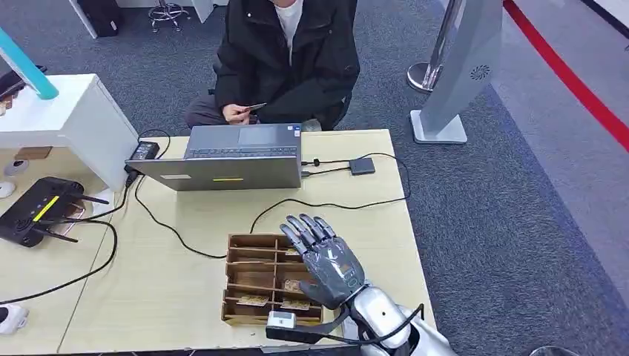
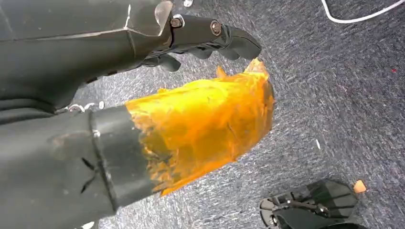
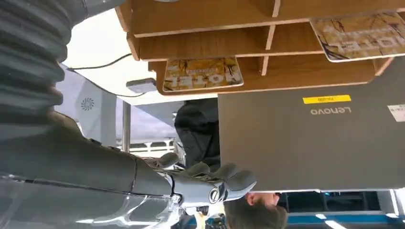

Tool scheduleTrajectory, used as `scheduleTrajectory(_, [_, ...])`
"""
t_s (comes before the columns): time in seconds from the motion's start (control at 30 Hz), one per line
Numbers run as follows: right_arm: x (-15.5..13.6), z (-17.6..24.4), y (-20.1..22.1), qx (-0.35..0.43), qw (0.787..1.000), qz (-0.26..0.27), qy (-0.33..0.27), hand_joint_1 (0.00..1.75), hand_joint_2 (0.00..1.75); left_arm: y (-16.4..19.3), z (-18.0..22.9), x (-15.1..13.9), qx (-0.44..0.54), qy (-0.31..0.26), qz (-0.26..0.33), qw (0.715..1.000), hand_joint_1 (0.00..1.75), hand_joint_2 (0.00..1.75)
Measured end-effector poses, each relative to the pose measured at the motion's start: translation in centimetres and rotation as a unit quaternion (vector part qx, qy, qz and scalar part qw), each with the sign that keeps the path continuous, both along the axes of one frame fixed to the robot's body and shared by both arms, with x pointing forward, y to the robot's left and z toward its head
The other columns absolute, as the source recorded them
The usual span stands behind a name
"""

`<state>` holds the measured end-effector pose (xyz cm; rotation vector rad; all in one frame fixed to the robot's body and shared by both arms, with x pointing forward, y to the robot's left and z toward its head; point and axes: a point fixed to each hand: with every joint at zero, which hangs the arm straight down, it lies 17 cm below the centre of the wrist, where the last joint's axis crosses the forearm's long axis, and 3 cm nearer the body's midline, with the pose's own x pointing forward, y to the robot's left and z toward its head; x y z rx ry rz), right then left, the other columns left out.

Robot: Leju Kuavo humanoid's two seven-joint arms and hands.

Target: Pass the card to the sensor for recognition and then transmit it.

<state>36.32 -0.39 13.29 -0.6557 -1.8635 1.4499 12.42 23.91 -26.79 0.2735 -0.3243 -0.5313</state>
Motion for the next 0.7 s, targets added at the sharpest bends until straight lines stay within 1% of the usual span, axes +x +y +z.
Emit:
scheduleTrajectory(0.3, [0.16,-0.25,0.05,-0.002,1.000,-0.002,0.002,0.00,1.75,-0.05,0.03,0.17,-0.001,-0.001,-0.001,1.000,0.00,0.00])
scheduleTrajectory(0.37, [0.18,-0.22,0.05,-0.002,1.000,-0.002,0.002,0.05,1.75,-0.05,0.05,0.26,-0.001,-0.001,-0.001,1.000,0.00,0.00])
scheduleTrajectory(0.43, [0.19,-0.18,0.07,-0.002,1.000,-0.002,0.002,0.14,1.75,-0.05,0.06,0.32,-0.001,-0.002,-0.001,1.000,0.00,0.00])
scheduleTrajectory(0.53, [0.28,-0.08,0.06,-0.002,1.000,-0.002,0.001,0.19,1.75,-0.05,0.08,0.41,-0.001,-0.002,-0.002,1.000,0.00,0.00])
scheduleTrajectory(0.57, [0.30,-0.06,0.06,-0.001,1.000,-0.002,0.001,0.24,1.75,-0.05,0.09,0.44,-0.001,-0.002,-0.002,1.000,0.00,0.00])
scheduleTrajectory(0.7, [0.34,-0.06,0.05,-0.001,1.000,-0.003,0.002,0.26,1.75,-0.04,0.10,0.49,-0.001,-0.003,-0.002,1.000,0.00,0.00])
